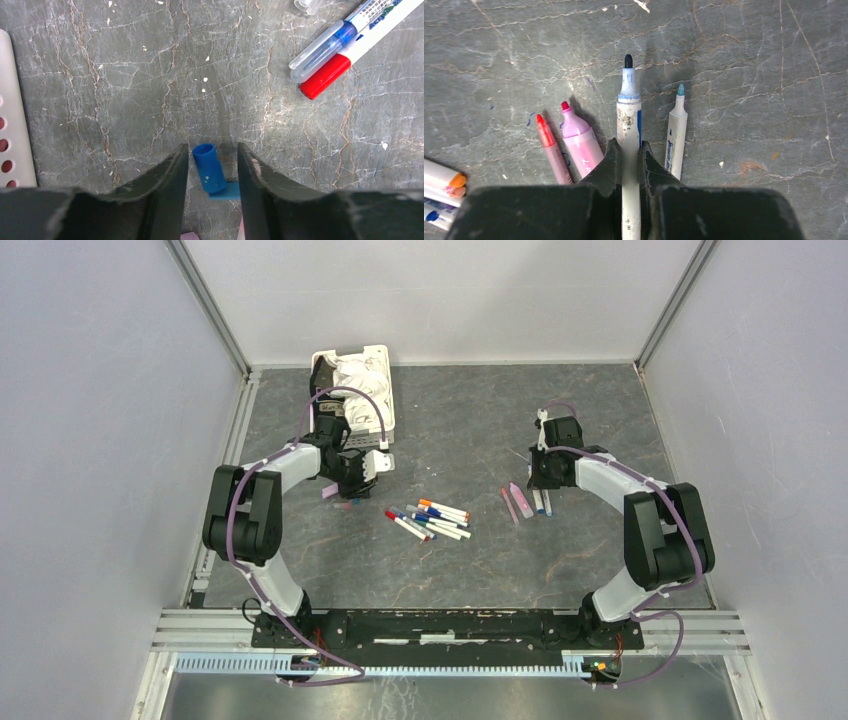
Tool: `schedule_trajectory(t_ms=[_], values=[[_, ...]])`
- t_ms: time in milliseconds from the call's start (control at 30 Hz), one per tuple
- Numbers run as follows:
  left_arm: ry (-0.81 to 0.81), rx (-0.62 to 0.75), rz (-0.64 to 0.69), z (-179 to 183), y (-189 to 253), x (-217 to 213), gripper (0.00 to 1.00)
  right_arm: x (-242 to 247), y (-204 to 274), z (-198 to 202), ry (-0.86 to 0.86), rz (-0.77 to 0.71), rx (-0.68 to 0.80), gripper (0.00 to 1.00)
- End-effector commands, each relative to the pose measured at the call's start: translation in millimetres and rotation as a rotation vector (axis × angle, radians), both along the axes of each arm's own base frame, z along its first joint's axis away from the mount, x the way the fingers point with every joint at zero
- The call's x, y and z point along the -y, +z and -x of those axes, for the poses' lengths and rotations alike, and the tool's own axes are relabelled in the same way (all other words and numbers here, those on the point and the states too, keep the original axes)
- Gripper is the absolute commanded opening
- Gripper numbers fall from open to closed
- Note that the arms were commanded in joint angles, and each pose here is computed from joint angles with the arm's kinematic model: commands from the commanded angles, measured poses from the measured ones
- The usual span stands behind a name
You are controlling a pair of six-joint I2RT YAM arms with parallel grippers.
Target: Open the pen caps
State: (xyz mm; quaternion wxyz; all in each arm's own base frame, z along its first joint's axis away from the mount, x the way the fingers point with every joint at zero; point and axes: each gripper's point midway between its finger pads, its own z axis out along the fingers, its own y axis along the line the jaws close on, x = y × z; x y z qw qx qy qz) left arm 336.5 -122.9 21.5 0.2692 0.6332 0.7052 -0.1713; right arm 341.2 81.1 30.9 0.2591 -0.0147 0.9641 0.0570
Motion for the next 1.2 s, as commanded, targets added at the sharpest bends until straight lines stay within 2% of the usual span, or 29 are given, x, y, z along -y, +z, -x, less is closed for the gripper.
schedule_trajectory(t_ms=[0, 100, 167, 200, 233, 467, 600, 700, 800, 933, 1067, 1167], values=[[0.032, -0.012, 0.039, -5, 11, 8, 0.59, 9, -5, -10, -0.034, 0.046, 0.025, 0.0], [0.03, -0.014, 0.082, -5, 31, 15, 0.74, 11, -8, -9, -0.035, 0.06, 0.02, 0.0], [0.036, 0.0, 0.122, -9, 53, 21, 0.78, 11, -8, -8, -0.033, 0.06, 0.018, 0.02], [0.038, 0.008, 0.141, -11, 65, 24, 0.95, 11, -9, -7, -0.031, 0.059, 0.019, 0.04], [0.046, 0.01, 0.16, -11, 79, 26, 0.99, 10, -8, -7, -0.029, 0.056, 0.02, 0.06], [0.304, 0.1, 0.21, -50, 174, 17, 1.0, -1, 12, -11, -0.009, 0.025, 0.074, 0.26], [0.52, 0.289, 0.196, -74, 230, -11, 1.0, -7, 38, -18, 0.01, 0.026, 0.13, 0.34], [0.632, 0.395, 0.216, -75, 258, -29, 1.0, -19, 58, -21, 0.034, 0.022, 0.18, 0.39], [0.691, 0.406, 0.216, -66, 264, -37, 1.0, -46, 76, -21, 0.108, 0.015, 0.236, 0.45], [0.637, 0.305, 0.217, -49, 246, -27, 1.0, -110, 83, -12, 0.317, 0.0, 0.265, 0.47], [0.595, 0.206, 0.244, -35, 232, -15, 1.0, -167, 65, 9, 0.534, 0.01, 0.228, 0.47], [0.562, 0.182, 0.276, -25, 234, -8, 1.0, -190, 47, 22, 0.635, 0.038, 0.187, 0.44]])
